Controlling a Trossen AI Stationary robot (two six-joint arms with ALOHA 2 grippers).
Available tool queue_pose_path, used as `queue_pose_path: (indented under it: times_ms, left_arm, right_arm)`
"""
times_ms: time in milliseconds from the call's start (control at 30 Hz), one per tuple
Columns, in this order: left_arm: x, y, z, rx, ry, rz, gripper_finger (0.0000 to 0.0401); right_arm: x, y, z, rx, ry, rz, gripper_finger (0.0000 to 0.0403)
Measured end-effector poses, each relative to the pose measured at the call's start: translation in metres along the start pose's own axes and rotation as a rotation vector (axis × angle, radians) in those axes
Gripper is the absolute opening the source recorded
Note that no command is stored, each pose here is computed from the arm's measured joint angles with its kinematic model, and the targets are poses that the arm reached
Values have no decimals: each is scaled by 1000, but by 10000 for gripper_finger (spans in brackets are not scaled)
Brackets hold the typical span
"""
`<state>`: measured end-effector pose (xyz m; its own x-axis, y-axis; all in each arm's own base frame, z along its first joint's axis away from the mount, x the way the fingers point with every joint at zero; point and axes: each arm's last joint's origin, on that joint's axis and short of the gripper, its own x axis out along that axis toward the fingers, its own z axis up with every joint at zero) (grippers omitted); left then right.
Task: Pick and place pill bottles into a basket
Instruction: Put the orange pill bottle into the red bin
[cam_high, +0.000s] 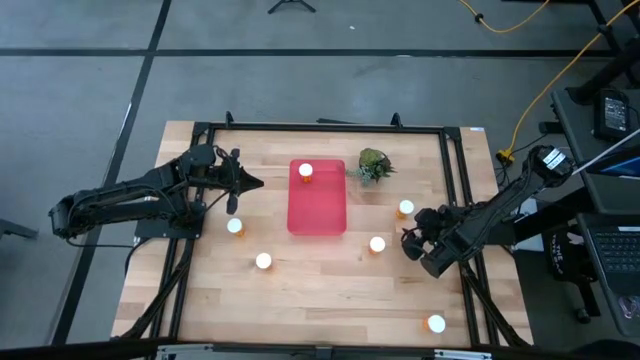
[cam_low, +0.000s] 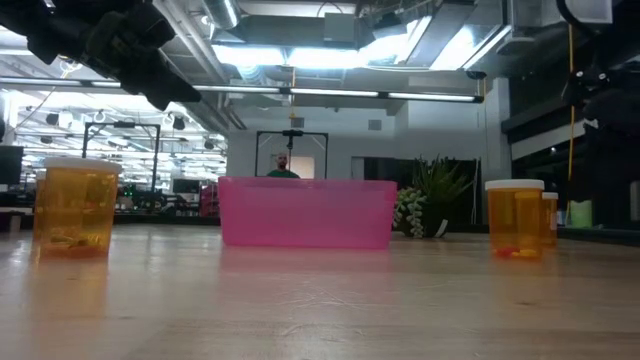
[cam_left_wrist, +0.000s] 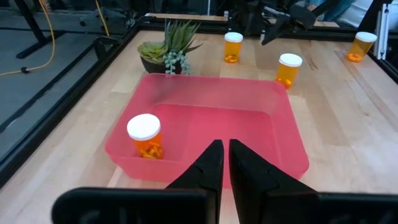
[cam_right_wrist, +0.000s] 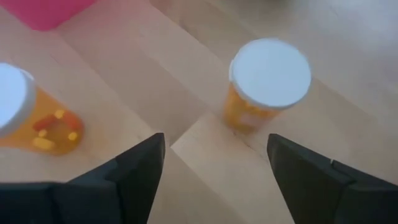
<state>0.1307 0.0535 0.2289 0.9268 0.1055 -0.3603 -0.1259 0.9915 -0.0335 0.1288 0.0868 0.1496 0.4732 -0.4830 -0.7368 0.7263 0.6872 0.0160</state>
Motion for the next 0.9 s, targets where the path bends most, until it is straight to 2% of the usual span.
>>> queue_pose_path:
  times_ms: [333,667,900]
  left_arm:
    - [0,0,0,0,0,1,26]
    - [0,0,0,1,1,8,20]
    - [0,0,0,18,1,8,20]
  right_arm:
    - [0,0,2,4,-54,-5,287]
    - [8,-3,10,52,-39,-55,287]
    - [26,-11,-1,78,-43,-43,287]
